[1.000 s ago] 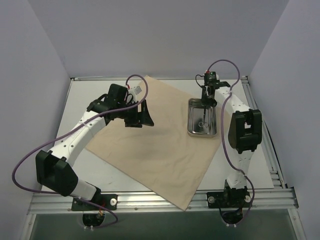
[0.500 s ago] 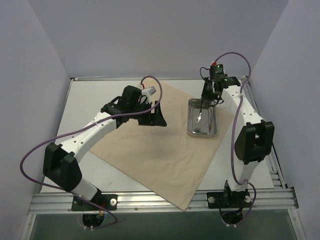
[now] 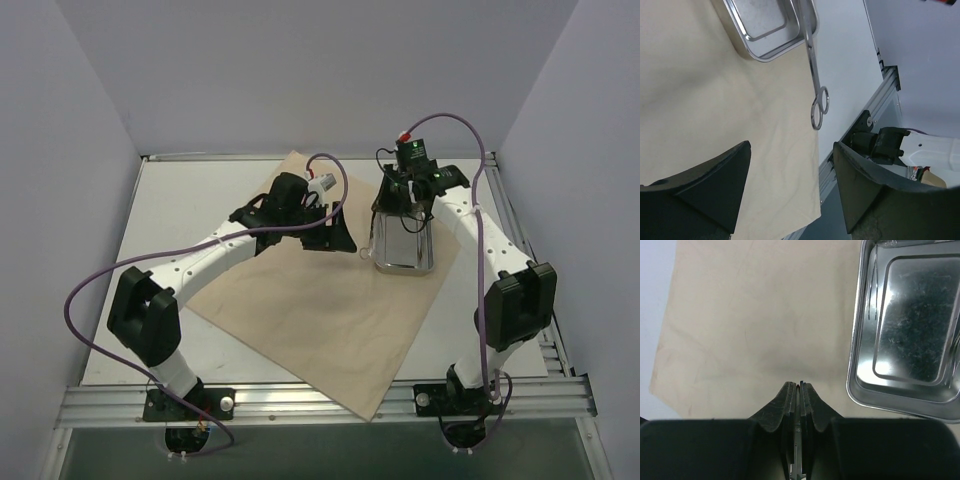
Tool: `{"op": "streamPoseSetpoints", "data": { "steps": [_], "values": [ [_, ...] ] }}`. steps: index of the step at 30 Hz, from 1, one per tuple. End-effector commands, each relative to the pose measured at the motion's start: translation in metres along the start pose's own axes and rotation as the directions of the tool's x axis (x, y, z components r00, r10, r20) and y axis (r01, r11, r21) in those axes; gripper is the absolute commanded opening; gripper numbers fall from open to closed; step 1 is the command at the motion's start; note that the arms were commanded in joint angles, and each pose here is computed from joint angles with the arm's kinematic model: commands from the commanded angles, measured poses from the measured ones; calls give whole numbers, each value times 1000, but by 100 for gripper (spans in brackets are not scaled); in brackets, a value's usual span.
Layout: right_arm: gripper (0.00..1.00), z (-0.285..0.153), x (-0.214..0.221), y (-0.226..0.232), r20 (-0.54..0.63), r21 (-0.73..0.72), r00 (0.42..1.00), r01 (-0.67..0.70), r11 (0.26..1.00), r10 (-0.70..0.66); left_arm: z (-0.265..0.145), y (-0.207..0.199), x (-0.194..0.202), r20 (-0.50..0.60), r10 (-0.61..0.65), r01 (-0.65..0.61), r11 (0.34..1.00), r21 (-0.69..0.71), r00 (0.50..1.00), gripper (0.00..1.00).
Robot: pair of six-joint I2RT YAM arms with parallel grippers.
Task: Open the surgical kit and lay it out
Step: Place the medical item in the surgical kit.
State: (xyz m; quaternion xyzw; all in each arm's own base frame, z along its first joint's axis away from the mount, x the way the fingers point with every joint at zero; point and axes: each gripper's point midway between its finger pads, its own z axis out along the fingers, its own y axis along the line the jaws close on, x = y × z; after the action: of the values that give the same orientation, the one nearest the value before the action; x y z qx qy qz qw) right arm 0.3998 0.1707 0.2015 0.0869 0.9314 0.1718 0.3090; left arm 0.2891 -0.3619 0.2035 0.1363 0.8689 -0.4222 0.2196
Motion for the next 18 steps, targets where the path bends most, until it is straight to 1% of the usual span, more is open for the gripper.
{"op": "streamPoseSetpoints", "data": {
  "steps": [1,6,12,15,18],
  "values": [
    [0,-21,0,13,30,-49,999,-30,998,31,-2,-35,-25,78,37,-45,994,103,996,75],
    [0,-26,3,22,34,-69,999,-27,997,30,5,-38,-18,63,29,-36,993,110,998,73],
    [0,-29,8,31,32,-85,999,-27,996,30,8,-43,-14,59,18,-25,992,121,998,68],
    [0,-30,10,34,33,-92,999,-24,996,27,10,-42,-13,55,9,-16,992,122,998,64],
    [0,-31,11,36,35,-98,999,-24,995,28,10,-40,-11,50,5,-11,993,116,999,57]
  ]
}}
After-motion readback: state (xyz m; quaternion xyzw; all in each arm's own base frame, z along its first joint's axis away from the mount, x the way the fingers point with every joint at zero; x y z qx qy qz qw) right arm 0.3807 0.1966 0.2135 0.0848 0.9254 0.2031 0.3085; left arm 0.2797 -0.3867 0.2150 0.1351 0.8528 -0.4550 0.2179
